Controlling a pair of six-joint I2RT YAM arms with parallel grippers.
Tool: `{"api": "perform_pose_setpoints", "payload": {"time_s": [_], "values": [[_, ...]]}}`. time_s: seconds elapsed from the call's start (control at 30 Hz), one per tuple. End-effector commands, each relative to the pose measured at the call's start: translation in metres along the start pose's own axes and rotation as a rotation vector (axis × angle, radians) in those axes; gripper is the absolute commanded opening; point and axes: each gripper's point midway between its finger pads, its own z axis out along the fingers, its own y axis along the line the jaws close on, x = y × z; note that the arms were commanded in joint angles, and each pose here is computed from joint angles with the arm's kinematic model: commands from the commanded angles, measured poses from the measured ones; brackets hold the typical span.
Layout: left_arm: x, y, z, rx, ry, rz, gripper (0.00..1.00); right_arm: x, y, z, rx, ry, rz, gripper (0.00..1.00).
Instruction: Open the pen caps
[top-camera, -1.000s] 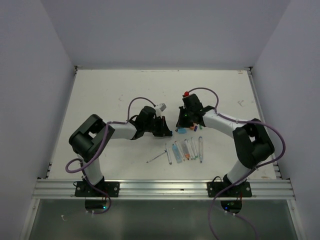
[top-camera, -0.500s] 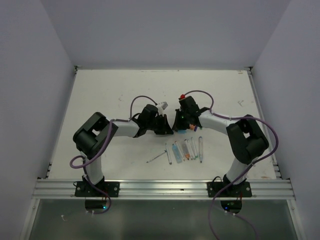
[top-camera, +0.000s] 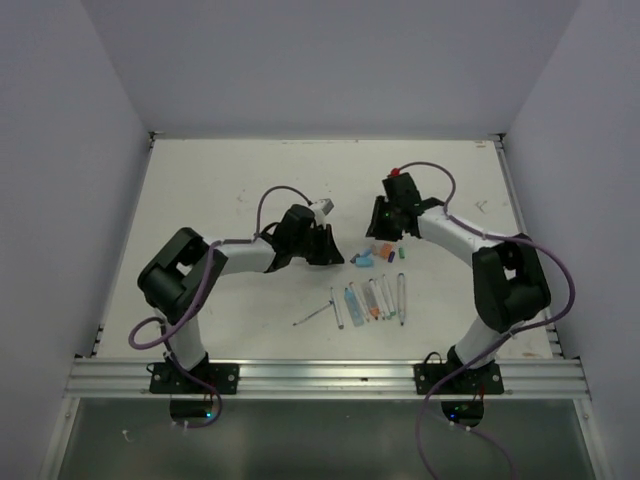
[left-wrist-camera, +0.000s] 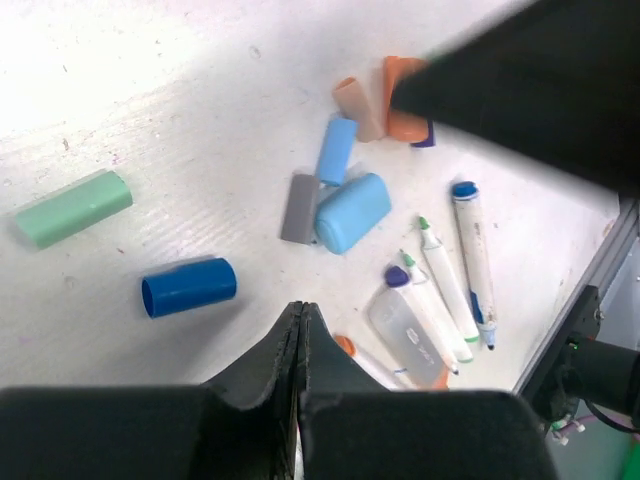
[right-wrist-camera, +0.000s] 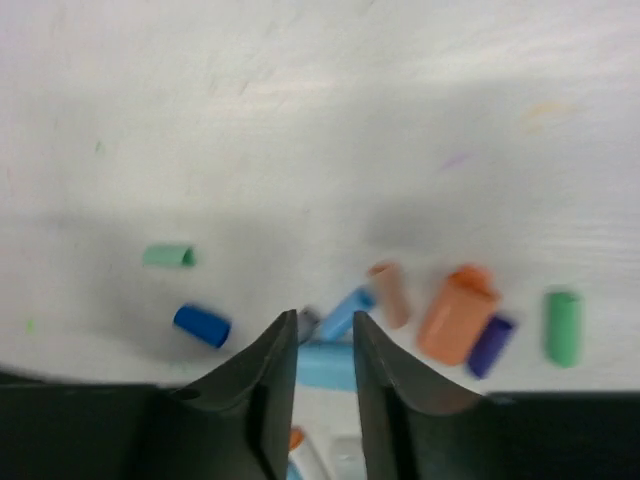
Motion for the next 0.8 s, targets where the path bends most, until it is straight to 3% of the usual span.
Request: {"api": "perform_pose_setpoints", "payload": {"time_s": [0.0,0.03,0.07,0.13,0.37,0.77], "values": [[-0.03,-0.026,-0.03,0.039,-0.113,0.087,0.04,-0.064,-0.066,-0.034,0.146,-0.15,0.148,0.36],[-0.026,-0.027,-0.033,0.046,-0.118,0.094,0.12,-0.071,-0.08,-0.04,0.19,-0.172,0.17,0.46],[-0.031,-0.034,-0.042,0.063,-0.144,0.112,0.16,-0.078,-0.099,-0.044,0.229,-0.189,0.211,0.63],[-0.025,-0.037,-0.048,0.085,-0.147,0.123,0.27,-0.087,-0.119,-0.052,0.296,-0.215,0.253,0.76],[-0.009,-0.056,-0.07,0.205,-0.164,0.149,0.4,-0.101,-0.207,-0.066,0.464,-0.233,0.484,0.75],[0.024,-0.065,-0.083,0.308,-0.128,0.163,0.41,-0.097,-0.246,-0.035,0.572,-0.177,0.593,0.75]]}}
